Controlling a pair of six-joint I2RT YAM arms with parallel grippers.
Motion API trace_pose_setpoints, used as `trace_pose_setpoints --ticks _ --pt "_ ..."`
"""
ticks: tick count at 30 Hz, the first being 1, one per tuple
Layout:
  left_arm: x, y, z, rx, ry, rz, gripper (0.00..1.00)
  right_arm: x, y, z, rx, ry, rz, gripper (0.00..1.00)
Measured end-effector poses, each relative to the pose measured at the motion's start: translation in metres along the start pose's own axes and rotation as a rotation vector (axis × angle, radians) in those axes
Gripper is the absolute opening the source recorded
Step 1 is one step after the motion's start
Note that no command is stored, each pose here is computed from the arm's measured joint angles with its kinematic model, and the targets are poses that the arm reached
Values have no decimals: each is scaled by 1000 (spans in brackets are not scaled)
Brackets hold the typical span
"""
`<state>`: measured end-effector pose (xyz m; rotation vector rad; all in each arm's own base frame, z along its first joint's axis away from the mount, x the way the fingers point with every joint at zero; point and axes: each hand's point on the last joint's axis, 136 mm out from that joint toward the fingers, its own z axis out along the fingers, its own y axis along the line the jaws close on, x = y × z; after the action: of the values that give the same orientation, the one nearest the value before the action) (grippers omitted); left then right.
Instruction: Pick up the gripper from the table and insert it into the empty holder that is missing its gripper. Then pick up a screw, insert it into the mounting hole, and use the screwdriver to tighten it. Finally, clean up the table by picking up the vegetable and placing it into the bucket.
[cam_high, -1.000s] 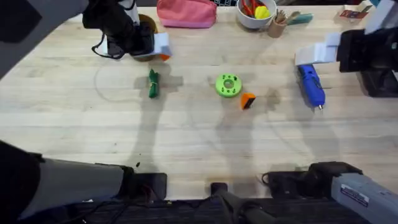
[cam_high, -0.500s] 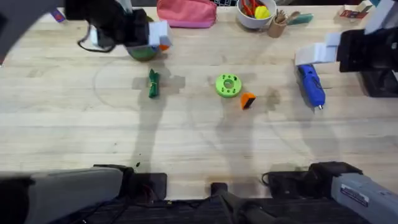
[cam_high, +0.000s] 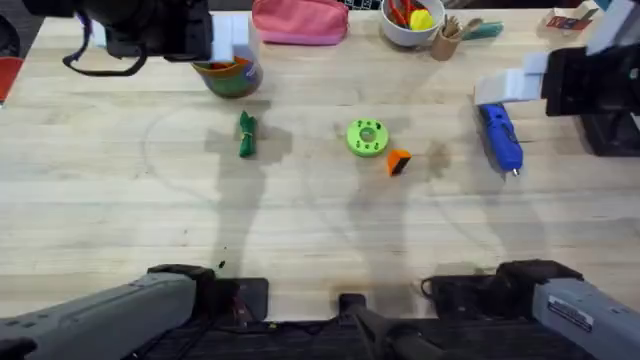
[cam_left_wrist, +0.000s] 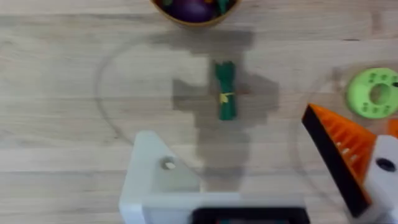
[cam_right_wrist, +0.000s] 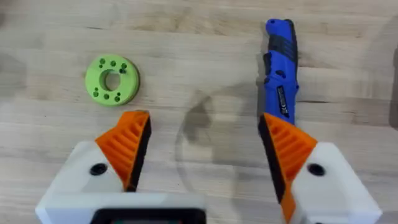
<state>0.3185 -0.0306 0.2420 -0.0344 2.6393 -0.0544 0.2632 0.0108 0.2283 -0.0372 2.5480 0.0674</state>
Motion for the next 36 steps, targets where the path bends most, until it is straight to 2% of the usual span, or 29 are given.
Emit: trace_pose_setpoints --ticks 5,8,11,15,21,30,36 --pt "-11 10 0 -65 -42 98 985 0 0 0 0 0 0 994" --pt "-26 11 -2 -79 -109 139 985 0 0 0 0 0 0 994" --pt "-41 11 -9 -82 -209 154 985 0 0 0 0 0 0 994" --pt "-46 10 -19 -76 -328 159 985 0 0 0 0 0 0 994" --pt "-28 4 -22 -23 -470 168 985 0 0 0 0 0 0 994" --pt "14 -20 -38 150 -731 218 985 0 0 0 0 0 0 994" --pt "36 -33 -45 253 -907 265 985 0 0 0 0 0 0 994"
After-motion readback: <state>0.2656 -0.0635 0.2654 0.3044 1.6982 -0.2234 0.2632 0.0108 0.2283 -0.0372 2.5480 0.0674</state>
